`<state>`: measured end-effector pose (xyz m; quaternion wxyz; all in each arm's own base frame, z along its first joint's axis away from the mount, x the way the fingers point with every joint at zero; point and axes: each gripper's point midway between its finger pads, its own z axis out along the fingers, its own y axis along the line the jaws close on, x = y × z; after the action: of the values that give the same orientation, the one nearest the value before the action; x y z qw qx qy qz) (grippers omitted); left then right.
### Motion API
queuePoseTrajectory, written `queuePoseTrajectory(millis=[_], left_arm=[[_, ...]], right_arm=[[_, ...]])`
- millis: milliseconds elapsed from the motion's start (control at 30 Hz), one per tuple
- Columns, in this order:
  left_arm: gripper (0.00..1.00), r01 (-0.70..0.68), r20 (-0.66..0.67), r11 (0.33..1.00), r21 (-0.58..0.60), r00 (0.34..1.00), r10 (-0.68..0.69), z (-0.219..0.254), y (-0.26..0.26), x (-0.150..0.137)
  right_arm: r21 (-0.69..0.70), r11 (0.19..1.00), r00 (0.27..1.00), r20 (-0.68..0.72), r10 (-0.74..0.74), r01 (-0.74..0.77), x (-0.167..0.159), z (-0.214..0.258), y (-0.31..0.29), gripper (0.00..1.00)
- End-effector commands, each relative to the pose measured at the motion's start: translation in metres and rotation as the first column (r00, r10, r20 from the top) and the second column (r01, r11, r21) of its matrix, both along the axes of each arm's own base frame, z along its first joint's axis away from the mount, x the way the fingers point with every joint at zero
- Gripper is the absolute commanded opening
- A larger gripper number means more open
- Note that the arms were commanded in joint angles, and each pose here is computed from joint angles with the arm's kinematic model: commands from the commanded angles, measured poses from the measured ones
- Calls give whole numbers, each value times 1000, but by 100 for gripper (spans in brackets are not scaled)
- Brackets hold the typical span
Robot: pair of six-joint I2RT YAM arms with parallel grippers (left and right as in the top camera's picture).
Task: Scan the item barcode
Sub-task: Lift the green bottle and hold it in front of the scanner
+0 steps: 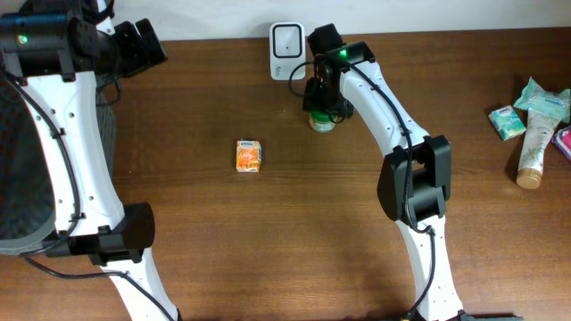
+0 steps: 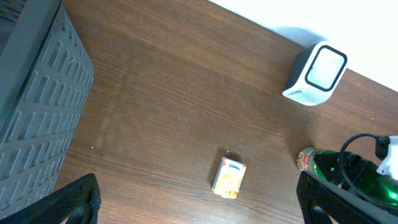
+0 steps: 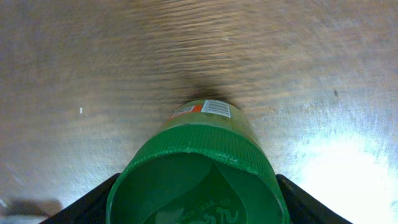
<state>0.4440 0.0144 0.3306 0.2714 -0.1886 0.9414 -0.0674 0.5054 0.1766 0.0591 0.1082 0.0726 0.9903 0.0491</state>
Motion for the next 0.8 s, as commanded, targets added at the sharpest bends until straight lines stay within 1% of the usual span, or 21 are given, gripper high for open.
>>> queuePoseTrajectory(millis=[0, 67, 100, 133, 167, 200, 267, 367, 400, 433, 500, 567, 667, 733, 767], left_arm=[[99, 13, 18, 1000, 6, 1000, -13, 7, 0, -4], [99, 13, 18, 1000, 6, 1000, -13, 7, 0, -4], [99, 13, 18, 1000, 6, 1000, -13, 7, 0, -4], [99, 13, 18, 1000, 6, 1000, -13, 7, 0, -4], [99, 13, 18, 1000, 6, 1000, -13, 7, 0, -4], [99, 13, 18, 1000, 6, 1000, -13, 7, 0, -4], [99, 13, 18, 1000, 6, 1000, -13, 7, 0, -4], [99, 13, 18, 1000, 6, 1000, -13, 7, 0, -4], [99, 13, 18, 1000, 6, 1000, -13, 7, 0, -4], [99, 13, 18, 1000, 6, 1000, -13, 7, 0, -4], [99, 13, 18, 1000, 6, 1000, -13, 7, 0, -4], [99, 13, 18, 1000, 6, 1000, -13, 7, 0, -4], [99, 13, 18, 1000, 6, 1000, -13, 7, 0, -4], [99, 13, 18, 1000, 6, 1000, -13, 7, 0, -4], [99, 12, 18, 1000, 6, 1000, -12, 7, 0, -4]], right_arm=[[-46, 858, 859, -10, 512, -512, -18, 5, 16, 71], [-83, 689, 694, -74, 716, -720, -34, 1, 13, 71], [-104, 664, 672, -95, 734, -740, -36, 1, 8, 71], [-137, 659, 673, -113, 731, -739, -33, 1, 1, 77], [-163, 660, 679, -124, 724, -734, -31, 1, -5, 96], [-174, 668, 689, -126, 713, -723, -29, 1, -8, 99], [-160, 787, 802, -88, 590, -596, -24, 5, -6, 99], [-126, 913, 922, -45, 386, -388, -19, 17, -3, 99], [-98, 964, 969, -41, 244, -247, -19, 19, -4, 99], [-61, 990, 991, -53, 127, -130, -21, 18, -5, 99], [71, 997, 994, -103, -27, 34, -26, 16, 9, 99], [124, 980, 984, -111, -143, 156, -21, 18, 15, 99], [118, 950, 953, -131, -273, 288, -19, 13, 12, 99], [64, 929, 926, -127, -354, 364, -20, 3, 1, 99], [33, 926, 923, -111, -369, 375, -19, -3, -5, 99]])
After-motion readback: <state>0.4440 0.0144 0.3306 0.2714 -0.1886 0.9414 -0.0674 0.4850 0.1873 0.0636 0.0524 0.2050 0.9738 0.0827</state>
